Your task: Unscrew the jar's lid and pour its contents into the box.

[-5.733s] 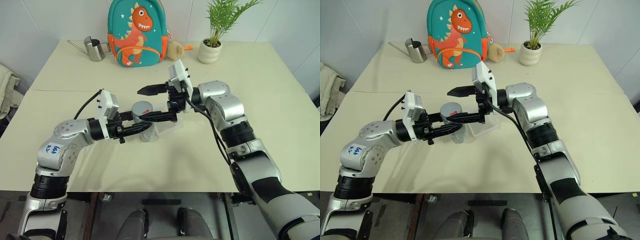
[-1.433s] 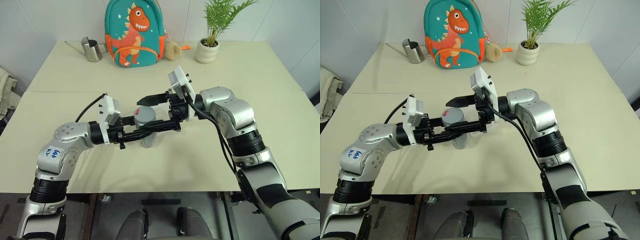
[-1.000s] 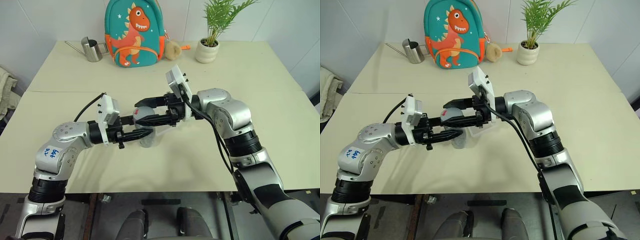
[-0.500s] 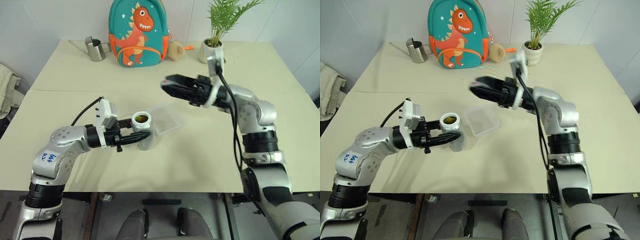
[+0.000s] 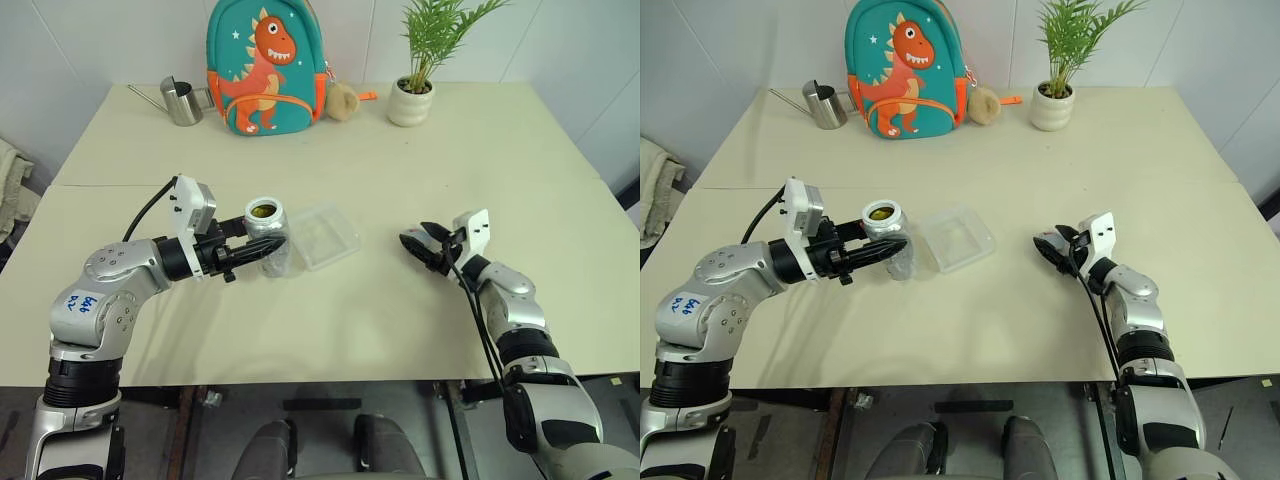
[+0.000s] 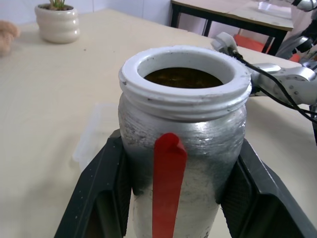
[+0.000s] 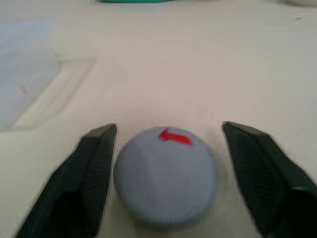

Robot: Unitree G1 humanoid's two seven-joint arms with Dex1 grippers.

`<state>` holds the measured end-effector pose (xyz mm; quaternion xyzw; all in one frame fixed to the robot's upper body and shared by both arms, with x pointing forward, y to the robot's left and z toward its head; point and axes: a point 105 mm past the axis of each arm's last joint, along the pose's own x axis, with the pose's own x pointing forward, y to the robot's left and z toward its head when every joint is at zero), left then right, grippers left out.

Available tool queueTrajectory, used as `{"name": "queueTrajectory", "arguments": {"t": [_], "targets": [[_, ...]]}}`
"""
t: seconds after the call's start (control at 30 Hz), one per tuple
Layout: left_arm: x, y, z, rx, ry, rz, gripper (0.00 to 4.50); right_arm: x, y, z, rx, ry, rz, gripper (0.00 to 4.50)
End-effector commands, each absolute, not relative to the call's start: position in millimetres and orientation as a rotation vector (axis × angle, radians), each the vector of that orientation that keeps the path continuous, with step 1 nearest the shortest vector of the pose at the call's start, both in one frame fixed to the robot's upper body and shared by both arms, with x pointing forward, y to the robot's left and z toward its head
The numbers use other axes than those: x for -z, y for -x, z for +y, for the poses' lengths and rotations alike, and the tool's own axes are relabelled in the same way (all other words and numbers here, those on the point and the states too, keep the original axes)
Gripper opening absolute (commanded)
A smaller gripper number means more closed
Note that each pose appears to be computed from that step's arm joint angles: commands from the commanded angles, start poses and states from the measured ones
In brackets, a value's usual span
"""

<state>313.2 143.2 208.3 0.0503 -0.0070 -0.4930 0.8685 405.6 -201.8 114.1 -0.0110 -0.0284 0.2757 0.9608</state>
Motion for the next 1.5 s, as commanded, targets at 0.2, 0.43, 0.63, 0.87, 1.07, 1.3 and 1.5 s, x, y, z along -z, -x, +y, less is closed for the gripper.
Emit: {"name": "queueTrajectory", "arguments": {"t": [0.2, 0.43, 0.63, 0.87, 1.07, 1.3, 1.5], "targets": [[-228, -331, 148, 0.951, -0.210, -0.066, 1.95, -173, -391, -204, -0.678, 0.077, -0.213, 4.45], [-242, -352, 149, 0.903, -0.346, -0.111, 1.95, -214, -337, -157, -1.038, 0.167, -0.194, 4.45], [-250, -371, 135, 0.869, -0.532, -0.197, 1.95, -217, -316, -145, -1.117, 0.234, -0.143, 4.45], [-257, -408, 123, 0.663, -0.912, -0.320, 1.95, -213, -319, -144, -1.069, 0.213, -0.152, 4.45], [-261, -431, 103, 0.458, -1.368, -0.509, 1.95, -208, -318, -140, -1.056, 0.188, -0.156, 4.45], [-266, -424, 64, 0.240, -1.909, -0.979, 1.95, -204, -319, -135, -1.033, 0.133, -0.164, 4.45], [-272, -424, 59, -0.082, -2.146, -1.236, 1.95, -203, -316, -132, -1.029, 0.106, -0.166, 4.45]]}}
